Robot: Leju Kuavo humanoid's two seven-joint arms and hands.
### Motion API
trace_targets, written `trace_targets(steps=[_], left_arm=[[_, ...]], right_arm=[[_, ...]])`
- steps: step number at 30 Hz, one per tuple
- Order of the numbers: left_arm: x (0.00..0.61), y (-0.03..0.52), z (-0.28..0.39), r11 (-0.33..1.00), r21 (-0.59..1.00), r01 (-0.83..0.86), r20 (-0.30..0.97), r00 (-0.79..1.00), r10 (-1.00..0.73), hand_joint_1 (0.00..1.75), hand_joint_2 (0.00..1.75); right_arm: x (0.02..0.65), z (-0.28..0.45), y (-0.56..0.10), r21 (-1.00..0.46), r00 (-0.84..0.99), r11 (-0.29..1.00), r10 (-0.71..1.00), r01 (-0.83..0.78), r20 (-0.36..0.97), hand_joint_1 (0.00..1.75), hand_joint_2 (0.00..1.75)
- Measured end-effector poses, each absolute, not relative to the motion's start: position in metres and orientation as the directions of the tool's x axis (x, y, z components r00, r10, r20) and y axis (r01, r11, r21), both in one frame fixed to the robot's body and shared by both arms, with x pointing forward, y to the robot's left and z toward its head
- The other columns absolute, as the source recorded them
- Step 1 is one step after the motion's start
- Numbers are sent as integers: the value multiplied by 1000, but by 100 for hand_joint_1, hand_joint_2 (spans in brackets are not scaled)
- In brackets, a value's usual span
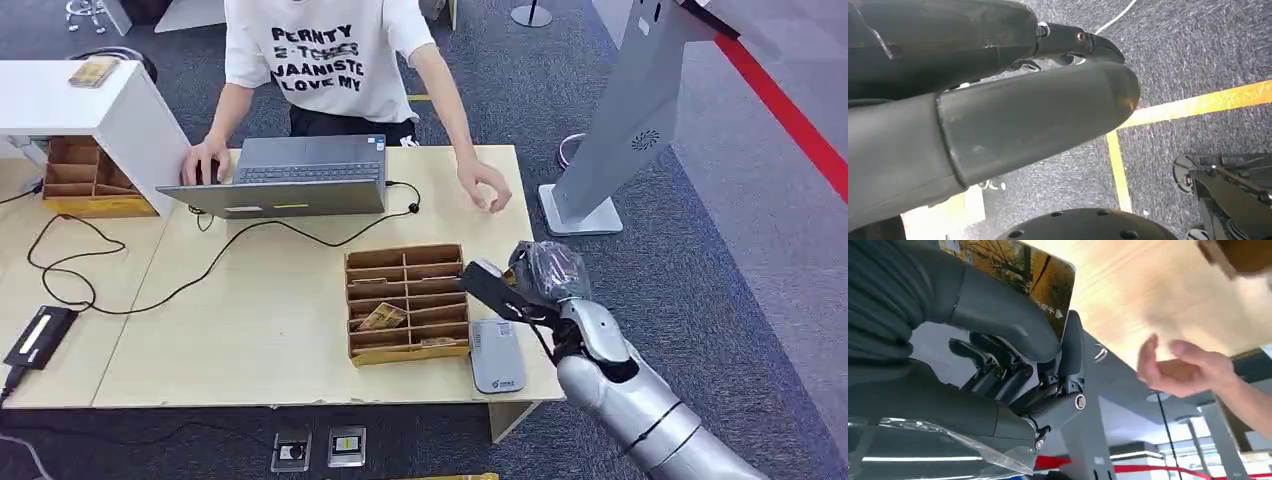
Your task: Pass the card to the sensor for recognition and then transmit it.
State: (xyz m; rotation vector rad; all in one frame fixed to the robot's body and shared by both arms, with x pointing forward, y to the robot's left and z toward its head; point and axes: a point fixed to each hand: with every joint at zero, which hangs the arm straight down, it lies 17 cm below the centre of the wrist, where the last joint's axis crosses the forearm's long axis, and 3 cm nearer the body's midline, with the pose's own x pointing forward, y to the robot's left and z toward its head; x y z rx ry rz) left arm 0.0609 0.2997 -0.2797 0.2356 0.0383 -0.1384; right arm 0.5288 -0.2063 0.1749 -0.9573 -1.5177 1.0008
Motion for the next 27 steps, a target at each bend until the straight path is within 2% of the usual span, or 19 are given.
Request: trace_targets(steps=[12, 27], left_arm=[[62, 299, -280, 963, 225, 150, -48, 989, -142, 0, 0], [62, 296, -279, 964, 228, 137, -59, 990, -127, 0, 0]], right_arm=[[515, 236, -158, -851, -335, 503, 837, 155, 433, 175, 175], [481, 322, -36, -761, -638, 632, 648, 147, 415, 175, 175]])
